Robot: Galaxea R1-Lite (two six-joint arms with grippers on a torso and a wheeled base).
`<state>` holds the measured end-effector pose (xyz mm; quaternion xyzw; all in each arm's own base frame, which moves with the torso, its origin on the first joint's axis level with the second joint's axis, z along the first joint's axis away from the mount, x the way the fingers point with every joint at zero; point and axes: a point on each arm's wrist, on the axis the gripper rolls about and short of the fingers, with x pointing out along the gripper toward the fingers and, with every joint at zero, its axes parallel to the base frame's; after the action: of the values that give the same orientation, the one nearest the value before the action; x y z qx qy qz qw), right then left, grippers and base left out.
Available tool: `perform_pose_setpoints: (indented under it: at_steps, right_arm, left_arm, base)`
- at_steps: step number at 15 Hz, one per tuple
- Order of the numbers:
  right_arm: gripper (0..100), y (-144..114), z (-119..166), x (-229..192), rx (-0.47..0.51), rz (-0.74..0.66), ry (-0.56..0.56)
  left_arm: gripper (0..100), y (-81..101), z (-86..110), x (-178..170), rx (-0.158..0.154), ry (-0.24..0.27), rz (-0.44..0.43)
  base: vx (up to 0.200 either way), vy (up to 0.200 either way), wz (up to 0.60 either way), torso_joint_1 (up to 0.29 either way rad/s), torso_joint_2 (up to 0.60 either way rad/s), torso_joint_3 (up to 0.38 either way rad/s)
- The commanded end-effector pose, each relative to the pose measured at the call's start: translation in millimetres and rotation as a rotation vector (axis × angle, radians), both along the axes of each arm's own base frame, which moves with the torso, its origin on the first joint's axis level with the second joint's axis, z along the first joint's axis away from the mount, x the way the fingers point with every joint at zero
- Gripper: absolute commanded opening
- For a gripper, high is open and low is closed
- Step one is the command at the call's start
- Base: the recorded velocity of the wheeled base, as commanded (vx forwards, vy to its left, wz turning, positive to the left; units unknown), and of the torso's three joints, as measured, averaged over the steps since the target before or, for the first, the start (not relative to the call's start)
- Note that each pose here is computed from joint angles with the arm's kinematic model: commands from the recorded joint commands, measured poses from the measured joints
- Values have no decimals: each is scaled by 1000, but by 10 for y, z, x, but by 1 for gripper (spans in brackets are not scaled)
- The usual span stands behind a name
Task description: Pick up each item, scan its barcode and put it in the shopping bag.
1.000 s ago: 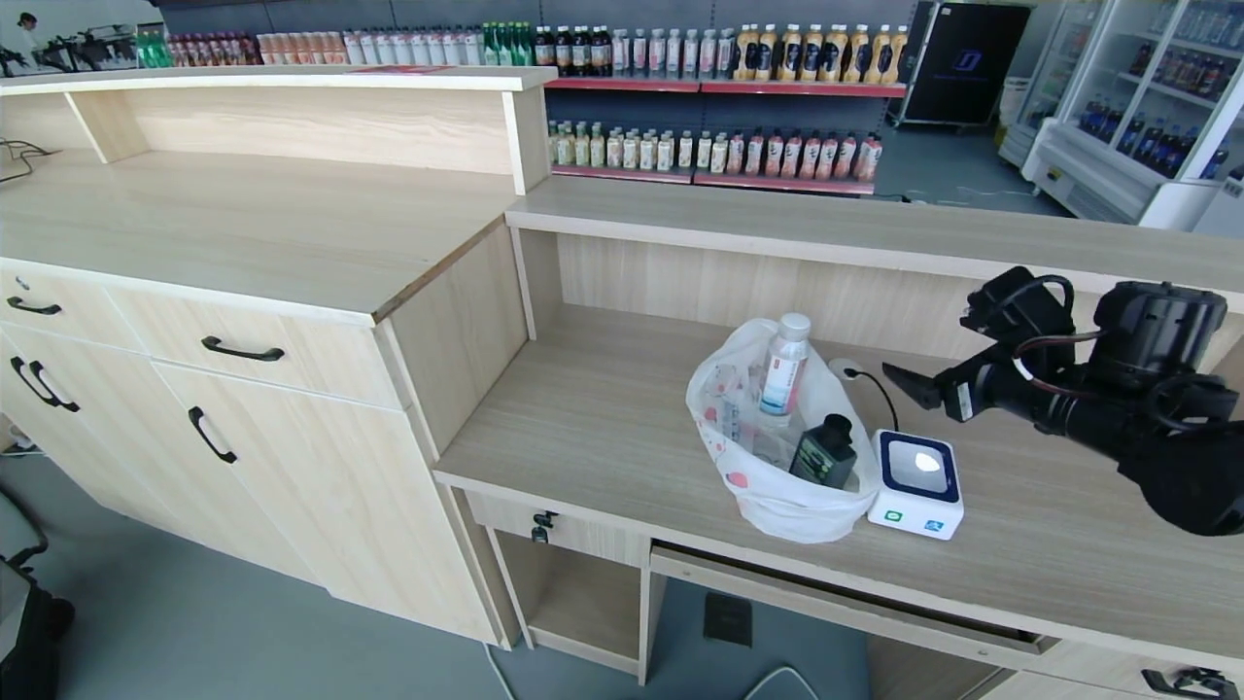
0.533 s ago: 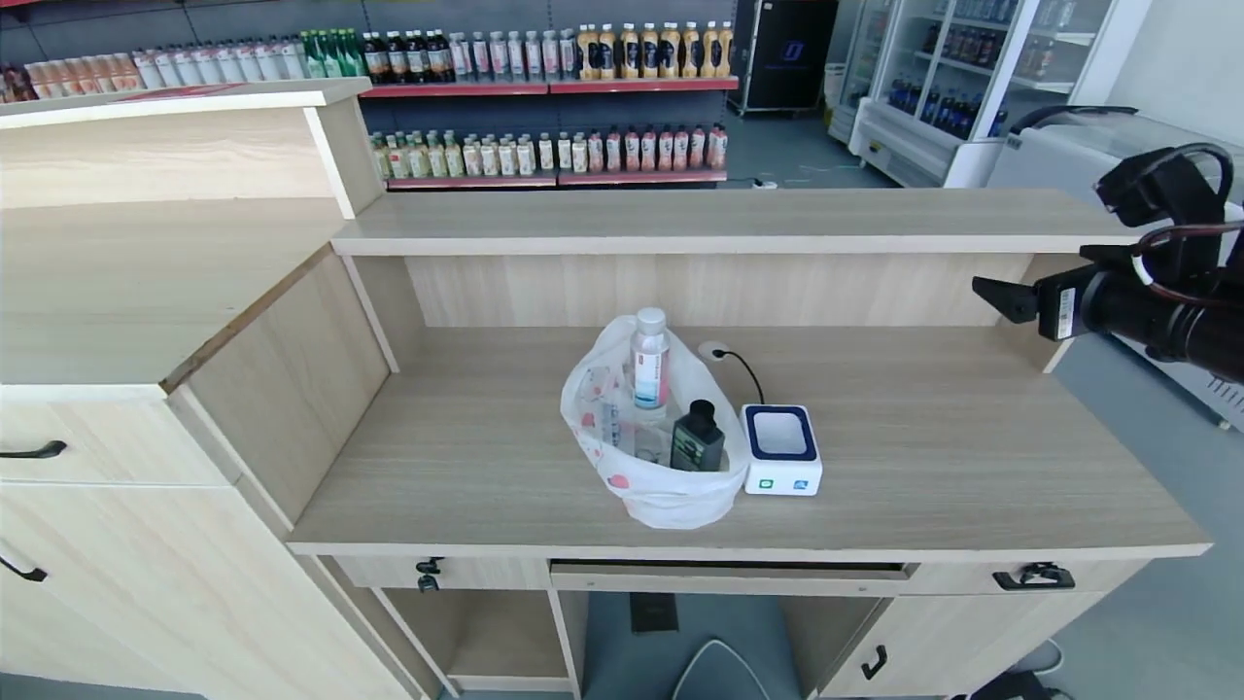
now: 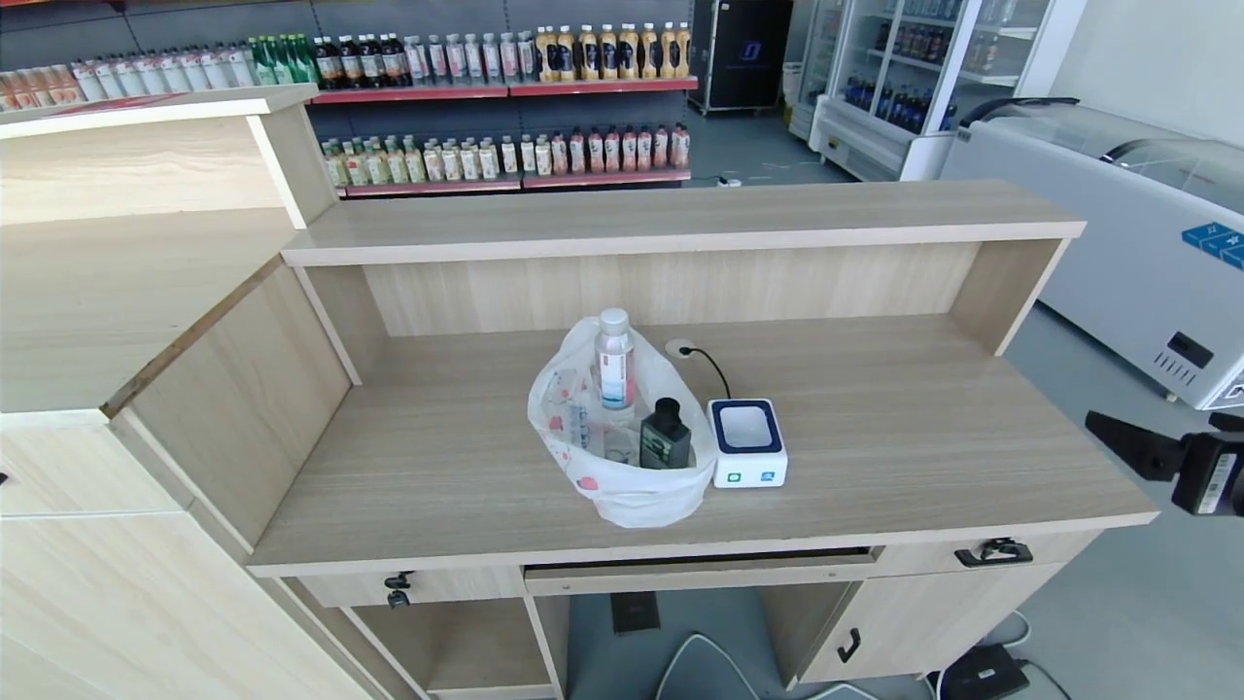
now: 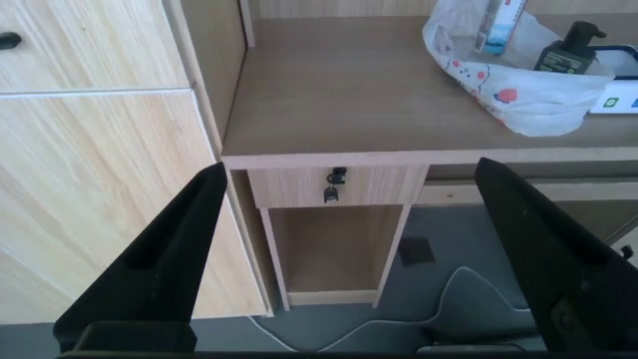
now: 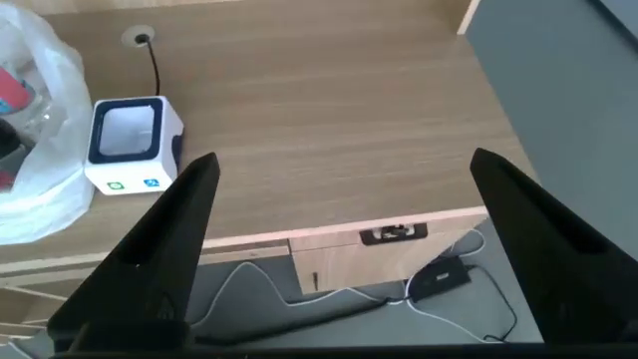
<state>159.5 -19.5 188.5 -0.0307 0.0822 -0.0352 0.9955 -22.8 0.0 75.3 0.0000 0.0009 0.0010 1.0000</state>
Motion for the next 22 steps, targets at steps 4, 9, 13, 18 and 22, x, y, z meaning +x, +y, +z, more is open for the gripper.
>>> perform_pose_setpoints:
  at_steps: [4,9,13,18,22]
  right_arm:
    - [100,191,-618,-1265,28,74,-143]
    - [100,206,-941,-1674,48,74,-149]
    - [100,202,-1025,-1781,45,59,-203]
    - [100,190,-1100,-1823,92,37,-196]
    - [100,189,-1102,-1823,106,34,-196]
  left_arm:
    - [100,0,1,1,0,1,0]
    - [100,0,1,1,0,1,0]
    - [100,0,-1,1,0,3,0]
    - [100,0,1,1,0,1,0]
    - [100,0,1,1,0,1,0]
  base:
    - [0,0,0,0,0,0]
    - [0,0,0,0,0,0]
    - [0,0,0,0,0,0]
    - [0,0,0,0,0,0]
    - [0,0,0,0,0,0]
